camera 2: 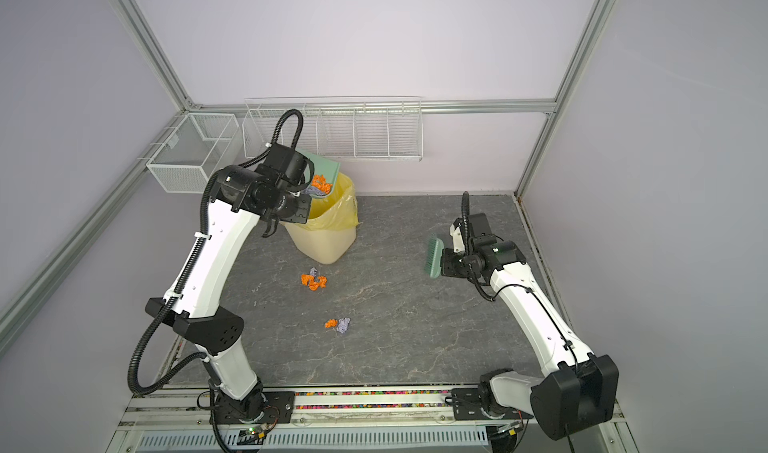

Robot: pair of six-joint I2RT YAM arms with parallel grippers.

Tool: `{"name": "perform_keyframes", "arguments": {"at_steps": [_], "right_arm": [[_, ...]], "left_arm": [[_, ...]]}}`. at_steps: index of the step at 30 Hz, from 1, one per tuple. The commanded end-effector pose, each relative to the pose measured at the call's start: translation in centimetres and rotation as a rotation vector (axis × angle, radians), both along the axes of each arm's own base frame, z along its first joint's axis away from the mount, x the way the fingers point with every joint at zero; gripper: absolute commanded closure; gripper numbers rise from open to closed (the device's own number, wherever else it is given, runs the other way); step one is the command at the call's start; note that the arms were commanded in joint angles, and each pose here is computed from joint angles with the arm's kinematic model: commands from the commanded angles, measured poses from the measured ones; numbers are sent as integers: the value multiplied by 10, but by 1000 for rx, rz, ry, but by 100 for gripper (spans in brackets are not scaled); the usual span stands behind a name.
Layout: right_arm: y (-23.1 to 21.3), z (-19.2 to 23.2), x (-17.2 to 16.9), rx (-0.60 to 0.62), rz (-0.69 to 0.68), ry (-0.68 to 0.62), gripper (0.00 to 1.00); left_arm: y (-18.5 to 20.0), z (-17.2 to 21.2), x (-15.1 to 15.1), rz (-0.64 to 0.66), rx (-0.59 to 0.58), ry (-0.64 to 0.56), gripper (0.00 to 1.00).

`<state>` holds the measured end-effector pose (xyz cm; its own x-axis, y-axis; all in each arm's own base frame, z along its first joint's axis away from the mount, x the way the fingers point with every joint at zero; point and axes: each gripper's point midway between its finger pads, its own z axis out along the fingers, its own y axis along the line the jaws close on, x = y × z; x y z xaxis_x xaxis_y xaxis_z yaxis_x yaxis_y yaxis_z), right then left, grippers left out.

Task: Sweep away the paper scraps from the table
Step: 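Lift the filled dustpan toward the yellow bin with the left gripper, then tip the dustpan over the yellow bin with the left gripper to empty it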

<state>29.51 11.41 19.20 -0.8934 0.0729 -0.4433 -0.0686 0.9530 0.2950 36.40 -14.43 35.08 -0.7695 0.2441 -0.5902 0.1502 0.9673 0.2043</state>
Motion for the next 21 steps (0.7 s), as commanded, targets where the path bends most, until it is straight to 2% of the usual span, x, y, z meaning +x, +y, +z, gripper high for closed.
{"name": "perform_keyframes", "arguments": {"at_steps": [1, 5, 8, 15, 21], "right_arm": [[1, 1, -1, 14, 7, -15, 93], [-1, 3, 0, 5, 5, -26, 93], [2, 4, 2, 11, 16, -21, 93], [3, -5, 3, 15, 10, -17, 93], [-1, -4, 1, -4, 6, -22, 93]], "left_arm": [[22, 4, 1, 50, 97, -25, 100], [34, 1, 9, 88, 196, -40, 100], [56, 0, 15, 163, 335, -72, 100], [72, -3, 22, 228, 450, -115, 100], [86, 7, 31, 272, 659, -197, 100]]}}
